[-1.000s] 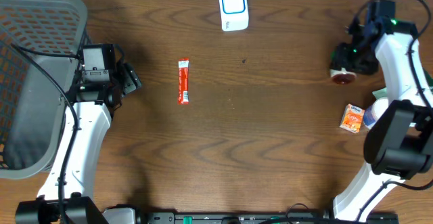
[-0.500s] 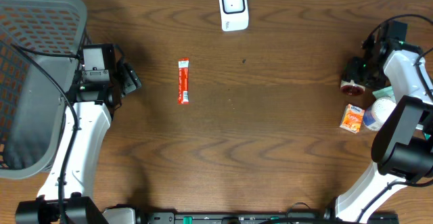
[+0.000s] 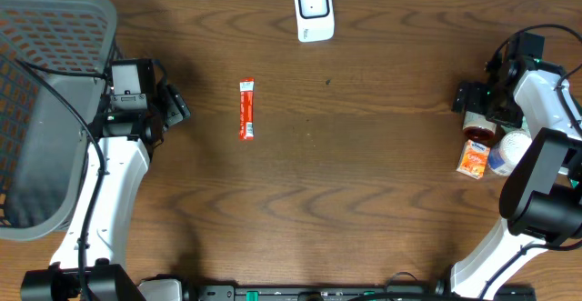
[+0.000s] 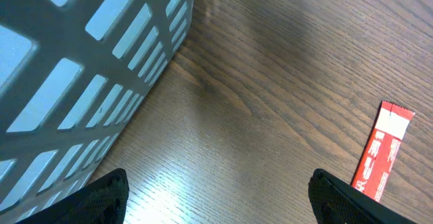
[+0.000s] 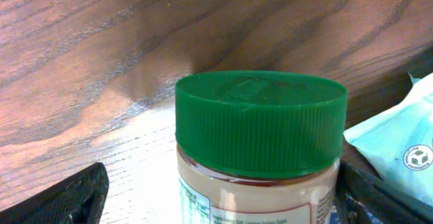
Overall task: Scan the item barcode
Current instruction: 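Move the jar right and set it down beside the tissue pack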
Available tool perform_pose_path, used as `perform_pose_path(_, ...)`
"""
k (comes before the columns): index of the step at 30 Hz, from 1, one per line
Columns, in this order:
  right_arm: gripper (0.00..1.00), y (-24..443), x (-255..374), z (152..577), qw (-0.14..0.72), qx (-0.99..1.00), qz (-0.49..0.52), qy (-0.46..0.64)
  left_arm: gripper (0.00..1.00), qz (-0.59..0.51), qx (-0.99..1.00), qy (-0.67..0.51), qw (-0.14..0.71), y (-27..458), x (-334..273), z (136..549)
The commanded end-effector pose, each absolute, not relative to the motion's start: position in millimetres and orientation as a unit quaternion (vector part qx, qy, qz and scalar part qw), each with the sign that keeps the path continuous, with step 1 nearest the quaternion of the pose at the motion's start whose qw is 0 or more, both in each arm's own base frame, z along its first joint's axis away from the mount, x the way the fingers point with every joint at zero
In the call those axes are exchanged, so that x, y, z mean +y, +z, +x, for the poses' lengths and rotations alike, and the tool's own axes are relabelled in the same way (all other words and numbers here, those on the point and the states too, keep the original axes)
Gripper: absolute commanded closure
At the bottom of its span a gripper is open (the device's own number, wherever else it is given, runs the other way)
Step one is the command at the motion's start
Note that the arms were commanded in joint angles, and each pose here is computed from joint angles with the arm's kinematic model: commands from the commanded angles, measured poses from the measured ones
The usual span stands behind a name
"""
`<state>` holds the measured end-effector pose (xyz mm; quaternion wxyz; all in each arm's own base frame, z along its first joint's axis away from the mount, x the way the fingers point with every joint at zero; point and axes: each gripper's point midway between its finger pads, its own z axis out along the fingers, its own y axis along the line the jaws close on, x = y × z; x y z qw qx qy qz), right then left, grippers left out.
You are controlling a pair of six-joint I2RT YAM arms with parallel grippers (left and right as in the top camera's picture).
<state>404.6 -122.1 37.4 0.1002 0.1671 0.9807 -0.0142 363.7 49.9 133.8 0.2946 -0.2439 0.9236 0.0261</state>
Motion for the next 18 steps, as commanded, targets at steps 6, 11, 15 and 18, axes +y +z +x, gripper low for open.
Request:
perform_pose_path(6, 0.01, 62, -135, 414, 0.127, 0.975, 0.179, -0.022, 0.15, -0.253, 0.918, 0.036, 0.303, 140, 58, 365)
perform_pose_path(11, 0.01, 90, -142, 416, 0.137, 0.973, 0.181, -0.033, 0.15, -0.253, 0.918, 0.036, 0.303, 140, 58, 365)
perform_pose_path(15, 0.01, 117, -145, 412, 0.138, 0.972, 0.183, -0.041, 0.15, -0.253, 0.918, 0.036, 0.303, 140, 58, 365)
perform_pose_path(18, 0.01, 139, -143, 408, 0.141, 0.972, 0.183, -0.041, 0.15, -0.253, 0.918, 0.036, 0.303, 140, 58, 365)
